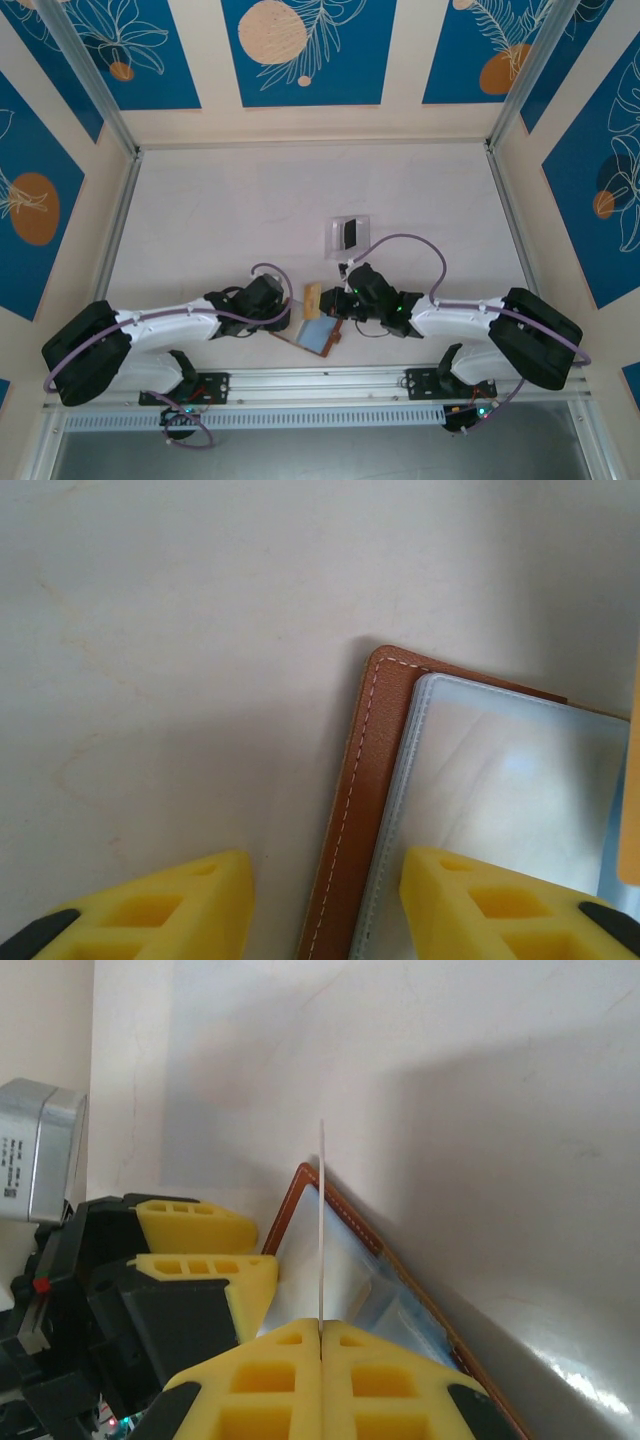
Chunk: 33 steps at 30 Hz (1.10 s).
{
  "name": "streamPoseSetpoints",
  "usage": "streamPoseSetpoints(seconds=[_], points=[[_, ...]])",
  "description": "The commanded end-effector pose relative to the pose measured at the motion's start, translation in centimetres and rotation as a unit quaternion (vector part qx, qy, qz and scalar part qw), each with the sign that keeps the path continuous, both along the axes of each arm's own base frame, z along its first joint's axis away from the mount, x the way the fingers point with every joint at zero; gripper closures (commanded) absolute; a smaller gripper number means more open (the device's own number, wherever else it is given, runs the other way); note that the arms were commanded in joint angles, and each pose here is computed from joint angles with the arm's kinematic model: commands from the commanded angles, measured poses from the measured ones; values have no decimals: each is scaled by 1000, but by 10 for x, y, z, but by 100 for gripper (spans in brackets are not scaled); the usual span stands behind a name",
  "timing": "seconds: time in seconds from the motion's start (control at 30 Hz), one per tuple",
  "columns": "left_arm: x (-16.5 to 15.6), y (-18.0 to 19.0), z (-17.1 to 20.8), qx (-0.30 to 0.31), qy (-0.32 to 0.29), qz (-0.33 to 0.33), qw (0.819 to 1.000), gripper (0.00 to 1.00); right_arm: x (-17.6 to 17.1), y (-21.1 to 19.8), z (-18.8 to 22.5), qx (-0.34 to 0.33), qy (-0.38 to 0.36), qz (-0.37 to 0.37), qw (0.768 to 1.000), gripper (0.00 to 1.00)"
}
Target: Put the credit cards into the card holder
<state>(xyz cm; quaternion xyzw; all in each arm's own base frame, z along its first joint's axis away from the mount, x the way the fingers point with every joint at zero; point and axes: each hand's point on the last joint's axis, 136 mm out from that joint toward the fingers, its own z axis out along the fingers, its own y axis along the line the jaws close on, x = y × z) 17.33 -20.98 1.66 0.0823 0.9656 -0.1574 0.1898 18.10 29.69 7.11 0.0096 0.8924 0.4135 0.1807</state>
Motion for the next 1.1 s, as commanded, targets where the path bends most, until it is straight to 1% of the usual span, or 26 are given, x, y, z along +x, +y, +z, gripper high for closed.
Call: streamPoseSetpoints(seconds=[0.0,0.1,0.17,0.27,0.4,0.57,0.77,0.9,1.07], points=[[-26,19,-31,46,50,-9,998,55,0,-7,11,-2,-16,-12,1000,100],[-24,13,-20,29,40,-17,999,54,-1,-10,33,1,-33,-3,999,100],[-20,14,-12,31,29,-16,999,52,-6,-13,42,-10,-33,5,999,100],[-17,14,0,30,17,-17,999,49,-21,-16,44,-17,-25,22,999,100],[-13,14,10,33,9,-14,999,44,-41,-12,33,-52,-23,54,997,100],[-8,17,21,32,4,-2,999,39,-57,-4,15,-102,-36,86,990,100],[-4,18,27,30,1,5,1000,38,-70,2,1,-148,-63,115,980,100],[-3,19,25,32,3,7,999,38,-74,-4,-12,-197,-95,114,969,100],[-1,18,24,36,6,8,999,37,-64,-30,-31,-268,-115,74,954,100]])
